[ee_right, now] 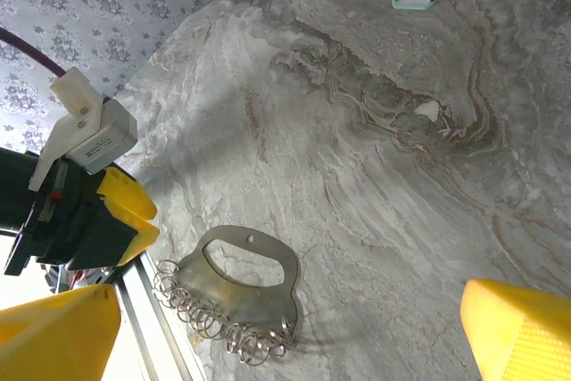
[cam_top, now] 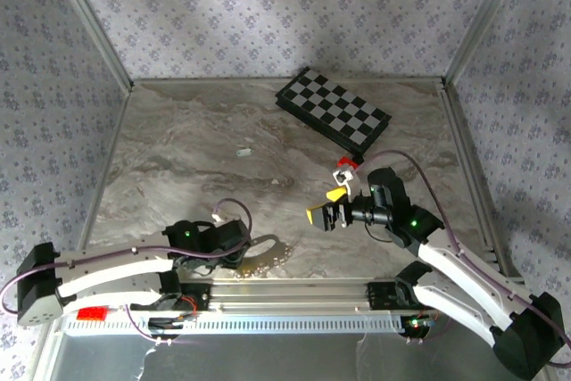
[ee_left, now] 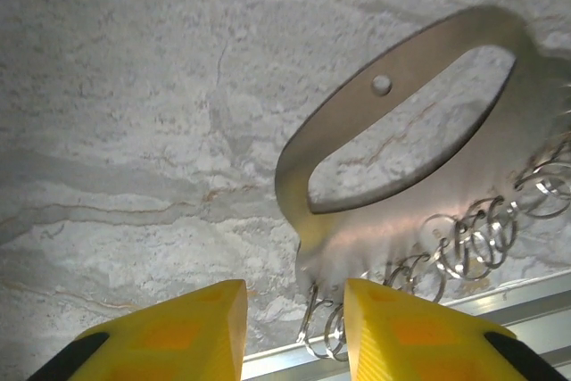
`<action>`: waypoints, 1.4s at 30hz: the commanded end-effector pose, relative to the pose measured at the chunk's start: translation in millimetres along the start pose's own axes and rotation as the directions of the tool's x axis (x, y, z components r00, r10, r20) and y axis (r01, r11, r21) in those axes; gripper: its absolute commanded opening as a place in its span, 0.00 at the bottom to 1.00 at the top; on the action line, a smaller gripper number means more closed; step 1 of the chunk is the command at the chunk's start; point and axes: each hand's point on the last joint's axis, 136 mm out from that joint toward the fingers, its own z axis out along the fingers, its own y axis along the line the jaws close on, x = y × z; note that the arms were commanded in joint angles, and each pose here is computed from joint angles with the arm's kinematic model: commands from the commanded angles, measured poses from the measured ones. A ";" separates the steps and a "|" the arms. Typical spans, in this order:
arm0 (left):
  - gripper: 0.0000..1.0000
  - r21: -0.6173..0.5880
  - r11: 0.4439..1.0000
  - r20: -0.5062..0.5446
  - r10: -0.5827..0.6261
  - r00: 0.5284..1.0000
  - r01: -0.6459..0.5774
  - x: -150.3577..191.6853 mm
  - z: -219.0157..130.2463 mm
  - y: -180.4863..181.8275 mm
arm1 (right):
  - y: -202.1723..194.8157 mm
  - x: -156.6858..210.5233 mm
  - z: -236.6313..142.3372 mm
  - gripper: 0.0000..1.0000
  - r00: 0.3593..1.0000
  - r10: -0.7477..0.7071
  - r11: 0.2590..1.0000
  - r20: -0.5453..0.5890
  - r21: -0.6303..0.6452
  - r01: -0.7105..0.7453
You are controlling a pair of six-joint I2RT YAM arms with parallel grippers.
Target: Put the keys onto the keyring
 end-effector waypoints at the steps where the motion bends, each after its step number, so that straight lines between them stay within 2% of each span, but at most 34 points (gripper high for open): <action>1: 0.33 -0.020 1.000 -0.077 -0.019 0.997 0.017 18.5 7.0 6.7 | 0.1 4.7 -0.4 1.00 1.000 -0.015 1.000 -0.009 0.003 0.015; 10: 0.26 0.007 1.000 -0.136 0.029 0.990 -0.028 32.6 22.8 -7.1 | -0.5 3.7 -1.0 1.00 1.000 -0.014 1.000 -0.002 0.008 0.014; 32: 0.12 0.022 0.999 -0.134 0.040 0.990 -0.038 35.3 31.6 -9.1 | 1.6 -0.7 -7.7 1.00 0.999 -0.035 0.999 0.014 0.022 0.035; 42: 0.13 0.006 0.999 -0.117 0.041 0.992 -0.041 32.6 28.0 -4.7 | 3.9 -4.3 -10.3 1.00 0.999 -0.044 0.999 0.029 0.018 0.043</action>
